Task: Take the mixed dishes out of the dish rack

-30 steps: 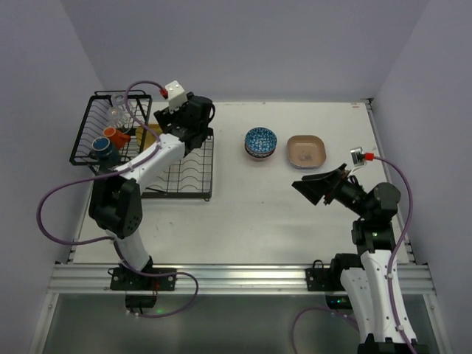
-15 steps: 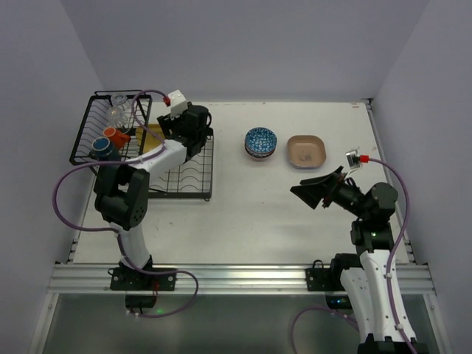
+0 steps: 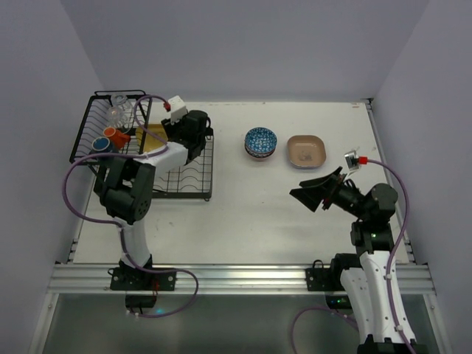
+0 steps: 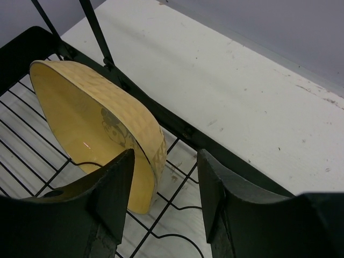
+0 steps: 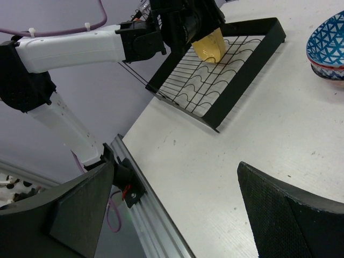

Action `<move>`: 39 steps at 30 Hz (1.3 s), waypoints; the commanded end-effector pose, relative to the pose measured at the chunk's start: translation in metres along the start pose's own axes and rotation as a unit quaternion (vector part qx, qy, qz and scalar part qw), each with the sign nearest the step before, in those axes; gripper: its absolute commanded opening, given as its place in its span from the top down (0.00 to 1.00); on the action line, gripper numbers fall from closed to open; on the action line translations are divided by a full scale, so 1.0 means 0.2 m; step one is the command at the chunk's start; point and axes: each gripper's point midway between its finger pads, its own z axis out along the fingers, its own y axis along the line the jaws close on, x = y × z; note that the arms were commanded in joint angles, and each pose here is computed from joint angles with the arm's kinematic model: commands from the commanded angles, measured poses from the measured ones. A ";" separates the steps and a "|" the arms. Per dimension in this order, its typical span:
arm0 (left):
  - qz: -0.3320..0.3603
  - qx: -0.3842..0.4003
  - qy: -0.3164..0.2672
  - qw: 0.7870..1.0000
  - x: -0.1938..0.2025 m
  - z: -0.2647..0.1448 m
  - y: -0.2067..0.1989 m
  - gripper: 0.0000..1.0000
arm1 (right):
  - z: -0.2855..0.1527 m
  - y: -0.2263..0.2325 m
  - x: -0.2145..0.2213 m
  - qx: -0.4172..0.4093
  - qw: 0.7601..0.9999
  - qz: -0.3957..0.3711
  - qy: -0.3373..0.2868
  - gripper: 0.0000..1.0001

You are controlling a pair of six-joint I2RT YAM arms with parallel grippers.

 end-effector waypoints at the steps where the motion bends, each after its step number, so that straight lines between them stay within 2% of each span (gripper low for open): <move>1: -0.038 -0.029 -0.024 0.999 -0.02 0.05 0.04 0.47 | -0.01 0.02 0.03 -0.012 1.000 -0.017 0.008 0.01; 2: -0.037 -0.032 -0.024 0.999 0.00 0.05 0.04 0.48 | -0.01 0.01 0.02 -0.012 1.000 -0.019 0.006 0.01; 3: -0.036 -0.037 -0.023 0.998 0.02 0.05 0.06 0.55 | -0.01 0.01 0.03 -0.012 1.000 -0.017 0.007 0.01; 14: -0.045 -0.038 -0.016 0.998 0.07 0.07 0.08 0.73 | -0.01 0.01 0.03 -0.010 1.000 -0.024 0.013 0.01; 15: -0.046 -0.037 -0.016 0.998 0.08 0.07 0.08 0.78 | -0.01 0.01 0.03 -0.010 1.000 -0.023 0.013 0.01; 25: -0.052 -0.036 -0.018 0.998 0.07 0.07 0.09 0.99 | -0.01 -0.01 0.02 -0.002 1.000 -0.027 0.006 0.01; 32: -0.070 -0.021 -0.042 0.996 -0.06 0.04 0.07 1.00 | -0.01 -0.01 0.02 -0.001 1.000 -0.024 0.006 0.01; 39: -0.059 -0.012 -0.071 0.996 -0.16 0.04 0.05 1.00 | -0.01 -0.01 0.01 0.008 0.999 -0.035 -0.002 0.01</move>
